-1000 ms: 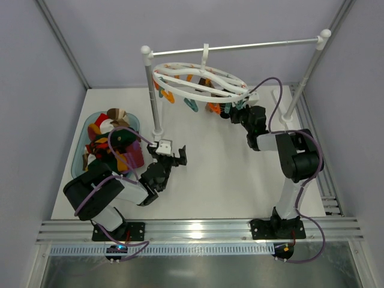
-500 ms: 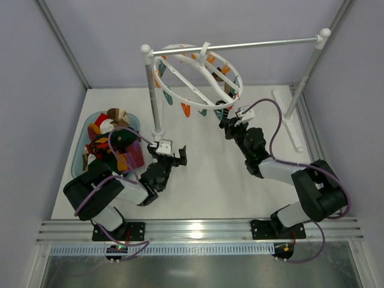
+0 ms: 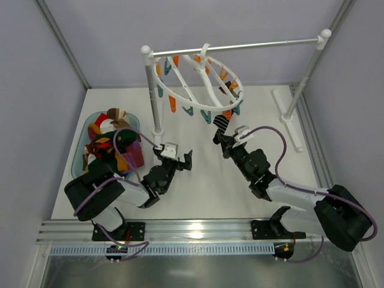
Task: Remove the socks clipped to the hanger
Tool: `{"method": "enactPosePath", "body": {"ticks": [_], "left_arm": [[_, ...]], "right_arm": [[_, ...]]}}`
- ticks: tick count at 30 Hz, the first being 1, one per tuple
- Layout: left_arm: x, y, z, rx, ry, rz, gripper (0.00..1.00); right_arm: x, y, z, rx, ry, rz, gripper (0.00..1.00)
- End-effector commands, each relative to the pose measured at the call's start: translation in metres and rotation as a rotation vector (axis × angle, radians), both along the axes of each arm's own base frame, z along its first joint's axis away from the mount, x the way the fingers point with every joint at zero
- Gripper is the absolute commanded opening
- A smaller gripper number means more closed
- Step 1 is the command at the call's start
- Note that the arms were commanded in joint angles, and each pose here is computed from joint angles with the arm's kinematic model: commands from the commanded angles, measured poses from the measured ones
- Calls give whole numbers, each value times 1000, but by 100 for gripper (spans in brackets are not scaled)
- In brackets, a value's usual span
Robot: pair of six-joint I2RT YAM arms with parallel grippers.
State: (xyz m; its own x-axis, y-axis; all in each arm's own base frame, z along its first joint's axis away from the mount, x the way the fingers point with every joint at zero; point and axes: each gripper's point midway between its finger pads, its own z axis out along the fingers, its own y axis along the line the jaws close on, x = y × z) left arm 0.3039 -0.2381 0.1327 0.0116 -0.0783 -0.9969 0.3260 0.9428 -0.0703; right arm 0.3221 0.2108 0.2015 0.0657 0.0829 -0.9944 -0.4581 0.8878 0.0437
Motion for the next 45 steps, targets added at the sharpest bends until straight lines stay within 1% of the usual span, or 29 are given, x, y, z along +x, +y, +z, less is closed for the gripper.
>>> {"method": "enactPosePath", "body": {"ticks": [1,2,8,11,12,13,17,21,27,31,32,34,35,37,41,45], "left_arm": [[-1,-10,66,-205,-177,-30,100],[-2,-12,66,-206,-177,-39,100],[-5,-16,66,-209,-175,-59,100],[-6,-18,66,-211,-174,-68,100],[-6,-19,65,-210,-174,-71,100],[-6,-20,65,-208,-173,-74,100],[-7,-22,67,-215,-175,-84,100],[-14,-26,79,-249,-193,-130,100],[-26,-37,101,-323,-194,-228,100],[-35,-40,119,-369,-217,-283,100],[-39,-40,129,-386,-232,-298,100],[-41,-44,132,-391,-209,-321,100],[-44,-47,142,-406,-219,-346,99],[-47,-52,144,-417,-194,-375,100],[-51,-60,154,-450,-194,-421,99],[-54,-72,151,-453,-160,-475,100]], "right_arm": [[-19,3,28,35,-95,1,4],[-25,3,23,28,-90,7,4],[-59,16,33,20,-129,64,4],[-67,13,36,8,-139,43,4],[-67,7,36,5,-138,11,4],[-72,9,33,-10,-139,18,4],[-85,11,41,4,-160,48,4],[-97,19,42,-17,-175,90,4],[-101,31,38,-64,-173,112,4],[-101,37,37,-95,-168,120,4],[-101,37,36,-101,-166,121,4],[-103,39,35,-108,-165,132,4],[-104,39,34,-110,-165,136,4],[-104,40,33,-118,-163,144,4],[-105,42,31,-128,-162,154,4],[-106,43,31,-133,-162,157,4]]}}
